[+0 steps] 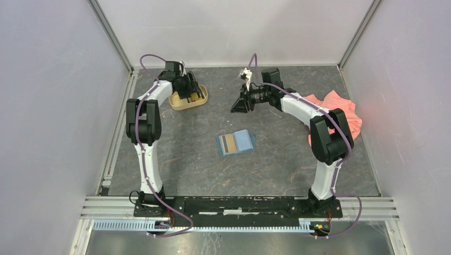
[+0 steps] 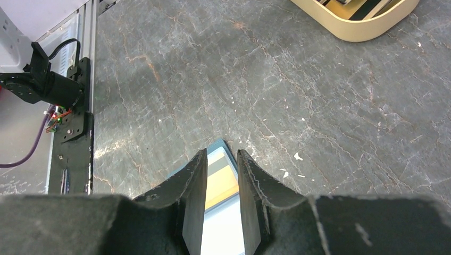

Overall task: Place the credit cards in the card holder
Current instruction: Place the credit card in the storage box, then move the storage box to the center of the board.

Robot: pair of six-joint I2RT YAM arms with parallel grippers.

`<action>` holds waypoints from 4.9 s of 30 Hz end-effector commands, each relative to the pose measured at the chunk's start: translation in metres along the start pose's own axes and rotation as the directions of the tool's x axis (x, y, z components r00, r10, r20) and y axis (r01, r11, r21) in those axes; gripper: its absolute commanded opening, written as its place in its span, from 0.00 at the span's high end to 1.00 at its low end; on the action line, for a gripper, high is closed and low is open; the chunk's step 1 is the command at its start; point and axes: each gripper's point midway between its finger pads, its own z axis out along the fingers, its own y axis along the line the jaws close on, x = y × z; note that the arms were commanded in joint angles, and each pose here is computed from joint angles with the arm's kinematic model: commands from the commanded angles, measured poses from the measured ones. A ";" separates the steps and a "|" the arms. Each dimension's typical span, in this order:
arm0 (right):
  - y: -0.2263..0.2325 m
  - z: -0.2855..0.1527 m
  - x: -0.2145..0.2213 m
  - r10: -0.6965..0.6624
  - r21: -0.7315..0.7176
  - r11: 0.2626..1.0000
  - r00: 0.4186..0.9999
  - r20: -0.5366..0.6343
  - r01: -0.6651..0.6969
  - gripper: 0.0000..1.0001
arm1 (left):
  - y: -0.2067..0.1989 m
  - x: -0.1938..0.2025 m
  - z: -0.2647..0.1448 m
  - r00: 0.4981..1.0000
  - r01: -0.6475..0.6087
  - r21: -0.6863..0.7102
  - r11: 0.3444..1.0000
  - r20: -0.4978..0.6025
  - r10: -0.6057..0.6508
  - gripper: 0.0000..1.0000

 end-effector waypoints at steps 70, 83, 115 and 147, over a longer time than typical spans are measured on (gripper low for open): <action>0.016 -0.018 0.011 -0.174 0.029 0.984 0.983 -0.058 0.176 0.68 | 0.015 0.050 -0.047 0.574 -0.815 -0.054 0.577 -0.210 0.791 0.67; 0.045 -0.049 0.040 -0.357 0.065 0.929 0.929 -0.093 0.364 0.63 | -0.022 0.152 -0.091 0.515 -0.826 0.122 0.551 -0.236 0.824 0.76; 0.020 0.002 -0.011 -0.348 0.126 0.921 0.925 -0.153 0.368 0.57 | -0.098 0.150 -0.278 0.813 -0.180 0.257 0.950 0.583 -0.004 0.00; -0.037 0.125 0.044 -0.108 0.096 0.986 0.965 -0.240 0.135 0.50 | -0.030 0.191 -0.149 0.808 0.557 0.003 0.830 0.226 -0.544 0.15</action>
